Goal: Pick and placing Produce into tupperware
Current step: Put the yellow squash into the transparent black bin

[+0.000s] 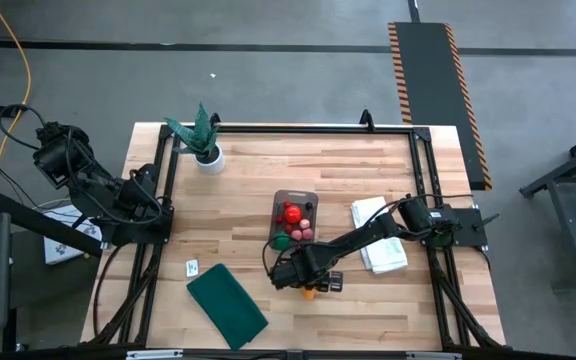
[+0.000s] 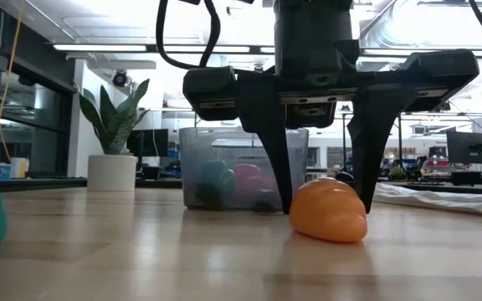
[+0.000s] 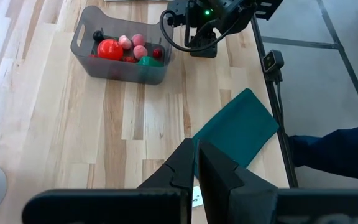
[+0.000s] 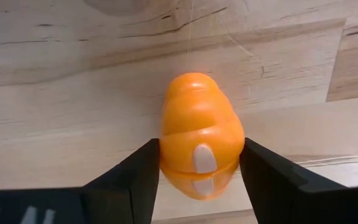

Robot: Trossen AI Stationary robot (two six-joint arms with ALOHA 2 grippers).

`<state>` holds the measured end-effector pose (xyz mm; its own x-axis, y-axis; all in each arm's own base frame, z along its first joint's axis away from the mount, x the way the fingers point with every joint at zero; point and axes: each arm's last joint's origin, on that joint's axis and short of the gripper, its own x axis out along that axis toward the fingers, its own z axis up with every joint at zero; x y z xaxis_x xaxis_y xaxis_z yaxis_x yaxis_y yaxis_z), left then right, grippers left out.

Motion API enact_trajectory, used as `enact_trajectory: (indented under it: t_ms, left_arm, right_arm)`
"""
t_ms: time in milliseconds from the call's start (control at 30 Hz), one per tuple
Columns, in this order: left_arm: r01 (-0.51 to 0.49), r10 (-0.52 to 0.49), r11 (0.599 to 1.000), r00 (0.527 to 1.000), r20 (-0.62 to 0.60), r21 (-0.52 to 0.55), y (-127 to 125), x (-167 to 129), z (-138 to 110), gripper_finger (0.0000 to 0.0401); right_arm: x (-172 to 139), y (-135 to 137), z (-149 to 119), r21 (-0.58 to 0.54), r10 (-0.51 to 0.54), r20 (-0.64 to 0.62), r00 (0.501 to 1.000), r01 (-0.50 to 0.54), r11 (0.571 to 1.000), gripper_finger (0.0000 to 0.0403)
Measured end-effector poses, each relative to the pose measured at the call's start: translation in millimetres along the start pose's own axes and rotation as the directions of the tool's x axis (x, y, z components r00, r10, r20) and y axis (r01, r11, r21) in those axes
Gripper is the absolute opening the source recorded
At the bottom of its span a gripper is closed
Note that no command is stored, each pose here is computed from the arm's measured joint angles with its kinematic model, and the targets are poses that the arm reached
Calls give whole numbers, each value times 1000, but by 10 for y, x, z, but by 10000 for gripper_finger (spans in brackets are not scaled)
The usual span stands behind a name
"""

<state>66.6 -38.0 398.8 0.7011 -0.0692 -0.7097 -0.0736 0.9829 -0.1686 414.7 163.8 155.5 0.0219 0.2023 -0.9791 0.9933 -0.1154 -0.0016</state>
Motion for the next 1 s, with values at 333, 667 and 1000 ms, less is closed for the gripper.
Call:
enact_trajectory:
  t_ms: [333, 667, 1000]
  left_arm:
    - [0, 0, 1000, 1000, 0, -1, 0, 0, 0, 10]
    - [0, 0, 1000, 1000, -1, 1, 0, 0, -1, 10]
    - [2, -2, 1000, 1000, -2, 6, 0, 0, -1, 10]
  right_arm:
    - [0, -3, 0, -26, -2, 1, 1000, 2, 1000, 186]
    - [-86, 26, -42, -66, 17, -4, 1000, -17, 998, 186]
    - [-260, 108, -136, -117, 82, -40, 996, -86, 989, 186]
